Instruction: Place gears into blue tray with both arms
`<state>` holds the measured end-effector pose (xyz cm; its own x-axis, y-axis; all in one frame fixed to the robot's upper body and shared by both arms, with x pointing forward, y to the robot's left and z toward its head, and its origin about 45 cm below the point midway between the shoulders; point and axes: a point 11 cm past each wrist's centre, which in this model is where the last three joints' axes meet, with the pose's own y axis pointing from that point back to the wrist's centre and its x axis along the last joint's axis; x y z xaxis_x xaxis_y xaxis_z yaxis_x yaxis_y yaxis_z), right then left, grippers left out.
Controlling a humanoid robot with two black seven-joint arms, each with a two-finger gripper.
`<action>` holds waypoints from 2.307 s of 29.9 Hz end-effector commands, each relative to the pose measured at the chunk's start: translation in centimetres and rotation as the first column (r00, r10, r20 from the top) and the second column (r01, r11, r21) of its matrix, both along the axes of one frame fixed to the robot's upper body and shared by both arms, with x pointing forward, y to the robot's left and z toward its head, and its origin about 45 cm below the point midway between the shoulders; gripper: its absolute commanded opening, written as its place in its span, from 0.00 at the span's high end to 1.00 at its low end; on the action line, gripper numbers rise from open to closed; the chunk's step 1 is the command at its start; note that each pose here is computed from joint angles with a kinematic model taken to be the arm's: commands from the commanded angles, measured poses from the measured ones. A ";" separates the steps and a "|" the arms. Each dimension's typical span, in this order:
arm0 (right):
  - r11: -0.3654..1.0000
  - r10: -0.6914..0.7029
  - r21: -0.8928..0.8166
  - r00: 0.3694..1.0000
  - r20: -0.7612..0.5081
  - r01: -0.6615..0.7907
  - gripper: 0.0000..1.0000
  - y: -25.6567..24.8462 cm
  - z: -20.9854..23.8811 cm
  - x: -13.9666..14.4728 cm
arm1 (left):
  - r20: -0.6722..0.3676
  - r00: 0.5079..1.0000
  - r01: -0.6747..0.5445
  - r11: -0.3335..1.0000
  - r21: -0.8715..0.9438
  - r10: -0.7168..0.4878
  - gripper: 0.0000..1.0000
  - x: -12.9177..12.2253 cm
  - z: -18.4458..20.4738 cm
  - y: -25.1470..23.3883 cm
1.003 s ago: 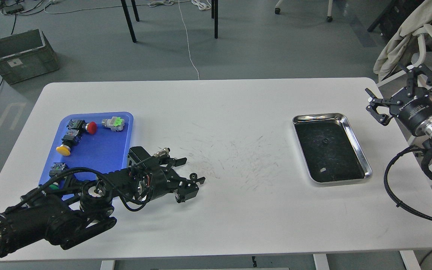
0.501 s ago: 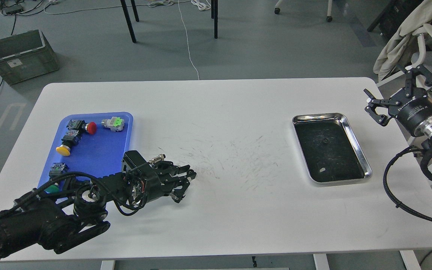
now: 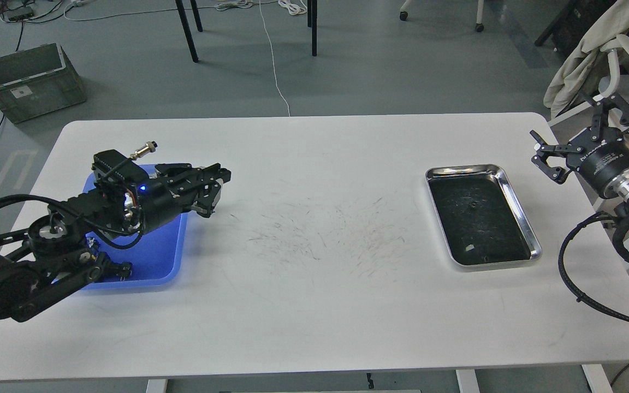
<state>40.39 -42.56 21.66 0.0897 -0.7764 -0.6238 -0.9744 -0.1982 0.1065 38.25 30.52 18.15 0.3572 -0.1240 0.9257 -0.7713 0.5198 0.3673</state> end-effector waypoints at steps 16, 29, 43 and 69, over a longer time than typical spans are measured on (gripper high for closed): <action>1.000 0.006 0.006 1.000 -0.001 -0.006 0.02 0.4 -0.1 0.1 | -0.140 0.930 -0.329 0.939 0.097 0.340 0.92 -4.1 -8.2 10.6; 1.000 0.004 0.006 1.000 -0.001 -0.004 0.02 0.4 -0.1 0.1 | -0.148 0.917 -0.361 0.928 0.096 0.372 0.49 -3.9 -9.5 10.7; 1.000 0.014 0.004 1.000 0.012 -0.014 0.02 0.7 0.5 0.5 | -0.015 0.880 -0.457 0.835 -0.306 0.475 0.04 5.4 3.3 9.1; 0.445 0.521 -0.765 0.830 -0.200 -0.464 0.02 9.3 7.5 -2.1 | -0.587 0.805 -0.549 -0.476 -0.687 -0.083 0.02 10.9 5.9 5.5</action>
<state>40.29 -32.51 28.90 0.5395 -0.8391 -0.0700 -0.8005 -0.5369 0.2663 48.84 36.77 24.28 0.1585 0.8642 -0.4774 -0.9867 0.1564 -0.0444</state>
